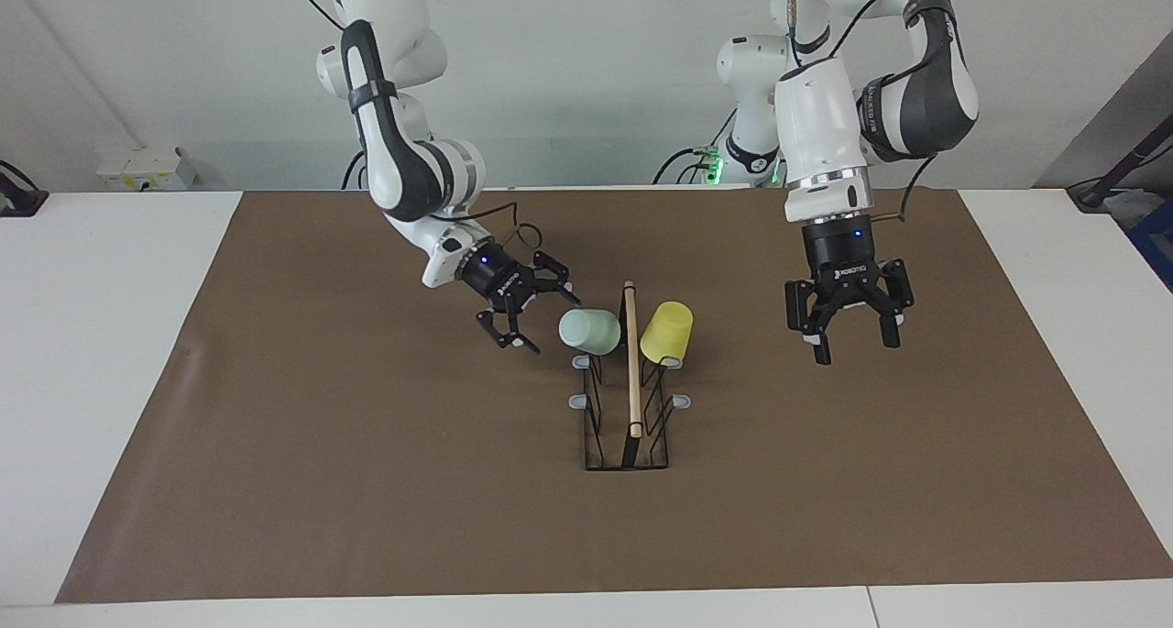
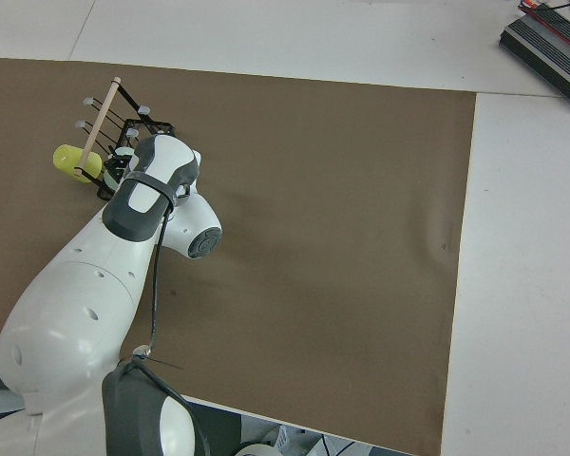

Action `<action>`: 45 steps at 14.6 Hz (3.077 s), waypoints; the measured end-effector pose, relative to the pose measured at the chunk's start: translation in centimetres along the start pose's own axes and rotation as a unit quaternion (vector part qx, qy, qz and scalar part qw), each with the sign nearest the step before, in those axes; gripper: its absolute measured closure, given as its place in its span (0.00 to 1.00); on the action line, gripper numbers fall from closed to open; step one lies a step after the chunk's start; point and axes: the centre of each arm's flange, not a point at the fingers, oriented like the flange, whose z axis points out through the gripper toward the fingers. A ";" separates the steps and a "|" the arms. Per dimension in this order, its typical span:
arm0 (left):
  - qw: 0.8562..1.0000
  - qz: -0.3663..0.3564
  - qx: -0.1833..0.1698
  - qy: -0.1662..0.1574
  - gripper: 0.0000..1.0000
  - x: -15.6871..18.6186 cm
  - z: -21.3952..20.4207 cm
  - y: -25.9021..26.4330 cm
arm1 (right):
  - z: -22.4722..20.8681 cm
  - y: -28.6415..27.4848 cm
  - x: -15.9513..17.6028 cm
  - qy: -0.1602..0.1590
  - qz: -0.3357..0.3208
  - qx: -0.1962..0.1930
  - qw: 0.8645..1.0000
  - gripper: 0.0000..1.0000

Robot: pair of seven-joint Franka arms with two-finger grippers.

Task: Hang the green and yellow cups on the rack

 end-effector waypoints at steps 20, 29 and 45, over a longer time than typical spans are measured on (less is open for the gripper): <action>0.923 0.098 -0.095 -0.359 0.00 3.9 -6.9 -15.4 | -15.3 18.1 13.4 -0.395 -0.383 0.062 0.833 0.00; 0.899 0.104 -0.095 -0.415 0.00 5.2 -9.9 -16.1 | -14.2 16.8 14.1 -0.495 -0.149 -0.121 0.847 0.00; 0.888 0.118 -0.096 -0.434 0.00 5.3 -9.7 -14.6 | -20.4 13.9 21.9 -0.555 0.260 -0.300 0.731 0.00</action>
